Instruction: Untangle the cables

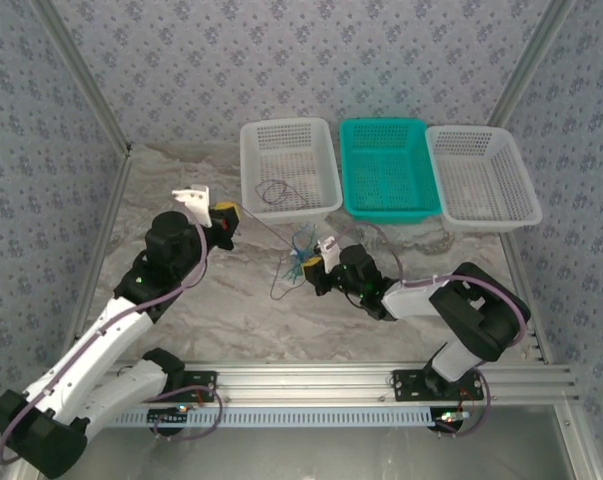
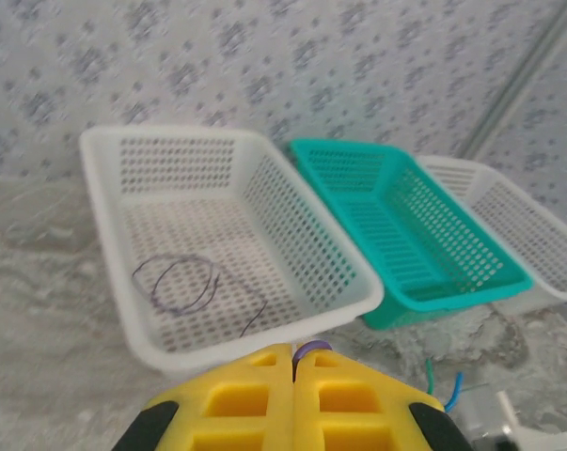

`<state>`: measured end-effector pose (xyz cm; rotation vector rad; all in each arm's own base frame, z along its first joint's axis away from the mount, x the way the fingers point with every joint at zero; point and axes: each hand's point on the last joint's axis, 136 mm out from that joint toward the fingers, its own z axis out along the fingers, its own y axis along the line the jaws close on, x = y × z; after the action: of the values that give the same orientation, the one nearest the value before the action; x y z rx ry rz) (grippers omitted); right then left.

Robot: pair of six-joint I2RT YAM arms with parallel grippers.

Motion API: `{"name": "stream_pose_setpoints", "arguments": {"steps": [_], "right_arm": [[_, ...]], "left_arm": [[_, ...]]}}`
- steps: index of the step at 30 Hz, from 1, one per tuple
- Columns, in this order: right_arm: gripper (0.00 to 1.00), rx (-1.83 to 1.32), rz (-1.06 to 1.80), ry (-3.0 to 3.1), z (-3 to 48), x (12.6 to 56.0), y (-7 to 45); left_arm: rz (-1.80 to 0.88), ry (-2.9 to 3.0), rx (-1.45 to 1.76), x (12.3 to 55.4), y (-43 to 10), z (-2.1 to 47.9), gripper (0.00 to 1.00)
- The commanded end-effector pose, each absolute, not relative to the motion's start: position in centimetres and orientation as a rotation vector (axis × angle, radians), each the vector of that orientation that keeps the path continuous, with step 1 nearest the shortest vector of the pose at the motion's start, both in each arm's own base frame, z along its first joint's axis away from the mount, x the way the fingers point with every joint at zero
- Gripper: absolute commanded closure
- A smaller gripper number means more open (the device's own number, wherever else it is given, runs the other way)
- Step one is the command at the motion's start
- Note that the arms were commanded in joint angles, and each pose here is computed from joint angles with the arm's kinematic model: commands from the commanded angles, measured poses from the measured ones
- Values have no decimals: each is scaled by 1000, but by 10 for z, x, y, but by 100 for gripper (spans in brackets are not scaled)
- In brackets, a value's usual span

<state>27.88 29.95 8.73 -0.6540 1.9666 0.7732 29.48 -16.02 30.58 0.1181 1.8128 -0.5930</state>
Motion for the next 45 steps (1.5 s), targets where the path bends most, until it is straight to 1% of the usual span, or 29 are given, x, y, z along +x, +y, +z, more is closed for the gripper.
{"name": "stream_pose_setpoints", "arguments": {"steps": [1,3,7,12,14,18,21,22,23,25,26,27,30,32,35,41,45], "right_arm": [[95,-500,616,2152,36,280,256],[97,-435,620,2176,28,281,244],[96,-397,631,2238,14,281,235],[95,-389,609,2280,1,276,227],[94,-378,614,2287,-2,274,224],[97,-496,688,2281,3,263,243],[97,-541,720,2229,17,260,253],[97,-542,731,2215,23,260,254],[97,-548,738,2206,26,260,254],[97,-580,769,2176,38,258,257],[97,-609,790,2160,43,255,260],[97,-646,816,2144,49,251,264],[98,-740,845,2112,66,243,270],[99,-788,859,2075,82,238,271],[100,-821,833,2001,110,234,266],[100,-899,727,1883,152,228,252],[100,-938,748,1833,169,220,252]], "left_arm": [[-564,1630,-47,292,-119,380,100],[-498,1648,-104,295,-98,382,100],[-427,1637,-215,295,-58,395,100],[-404,1616,-282,292,-30,409,100],[-458,1611,-249,293,-38,412,100],[-772,1565,-1,297,-98,409,100],[-888,1557,218,286,-142,388,100],[-884,1579,308,279,-157,374,96],[-865,1603,389,274,-170,359,86],[-784,1660,609,257,-198,317,64],[-751,1671,688,251,-208,301,56],[-717,1670,766,246,-218,285,50],[-676,1600,907,235,-240,256,40],[-622,1601,946,240,-246,238,35],[-552,1592,1012,249,-252,217,34],[-461,1534,1140,262,-266,199,34],[-411,1482,1173,280,-277,201,33]]}}
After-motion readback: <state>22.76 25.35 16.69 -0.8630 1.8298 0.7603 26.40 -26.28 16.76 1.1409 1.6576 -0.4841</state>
